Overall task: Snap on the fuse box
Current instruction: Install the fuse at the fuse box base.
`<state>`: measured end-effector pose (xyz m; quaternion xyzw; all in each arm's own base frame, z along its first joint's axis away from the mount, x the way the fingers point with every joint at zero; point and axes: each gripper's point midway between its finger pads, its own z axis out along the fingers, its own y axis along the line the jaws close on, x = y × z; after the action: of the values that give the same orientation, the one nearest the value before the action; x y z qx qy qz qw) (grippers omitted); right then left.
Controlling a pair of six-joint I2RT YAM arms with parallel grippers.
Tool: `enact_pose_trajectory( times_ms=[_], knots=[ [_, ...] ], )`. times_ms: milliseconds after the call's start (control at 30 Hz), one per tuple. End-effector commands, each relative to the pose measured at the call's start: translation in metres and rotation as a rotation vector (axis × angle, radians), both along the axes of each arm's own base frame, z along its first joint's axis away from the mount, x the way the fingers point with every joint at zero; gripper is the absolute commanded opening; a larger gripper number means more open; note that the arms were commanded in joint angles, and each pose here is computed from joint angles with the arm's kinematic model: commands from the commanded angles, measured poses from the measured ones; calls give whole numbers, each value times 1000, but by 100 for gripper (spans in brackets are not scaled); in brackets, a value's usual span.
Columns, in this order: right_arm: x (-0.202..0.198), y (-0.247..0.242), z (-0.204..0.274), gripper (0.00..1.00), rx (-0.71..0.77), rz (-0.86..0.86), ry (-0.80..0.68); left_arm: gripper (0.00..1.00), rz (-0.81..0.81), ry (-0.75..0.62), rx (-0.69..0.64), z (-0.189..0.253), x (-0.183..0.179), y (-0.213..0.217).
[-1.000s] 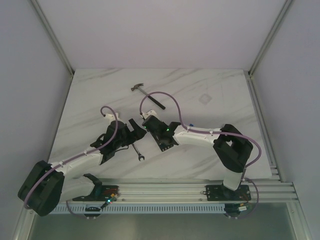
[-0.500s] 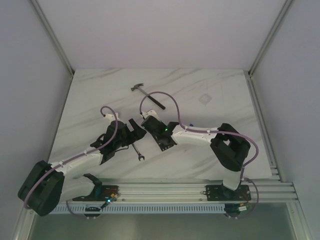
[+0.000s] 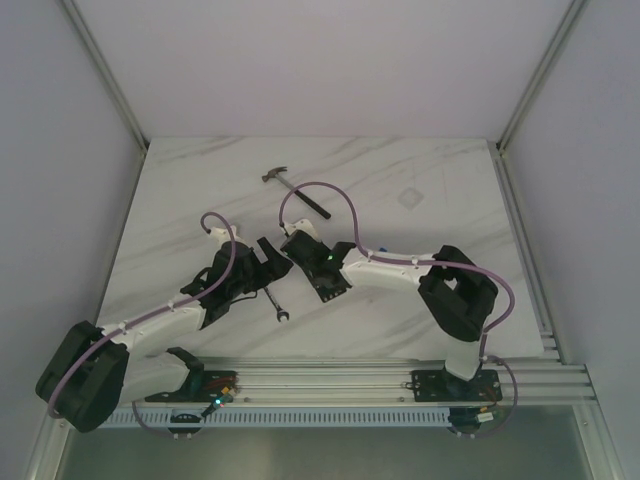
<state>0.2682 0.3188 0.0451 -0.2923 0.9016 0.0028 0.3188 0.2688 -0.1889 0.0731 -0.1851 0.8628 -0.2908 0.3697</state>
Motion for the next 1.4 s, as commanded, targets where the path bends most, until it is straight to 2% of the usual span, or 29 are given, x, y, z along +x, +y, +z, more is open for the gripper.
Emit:
enact_pose_trajectory(
  times_ms=[0,100,367,767,1133,1367],
  knots=[
    [-8,1,-8,10,-23,-10,51,100,14,13,7,-4,-3,5],
    [-11,0,-7,12,-21,-12,61,100,15,14,5,-4,-3,5],
    [-11,4,5,26,7,-23,63,100,14,16,5,-5,-3,5],
    [-7,10,24,32,57,-26,37,100,10,9,-2,-2,-3,4],
    [-8,11,27,26,83,79,109,100,-28,16,-14,0,-6,-2],
    [-5,3,20,26,64,125,137,89,-73,48,-52,-5,-11,-13]
  ],
)
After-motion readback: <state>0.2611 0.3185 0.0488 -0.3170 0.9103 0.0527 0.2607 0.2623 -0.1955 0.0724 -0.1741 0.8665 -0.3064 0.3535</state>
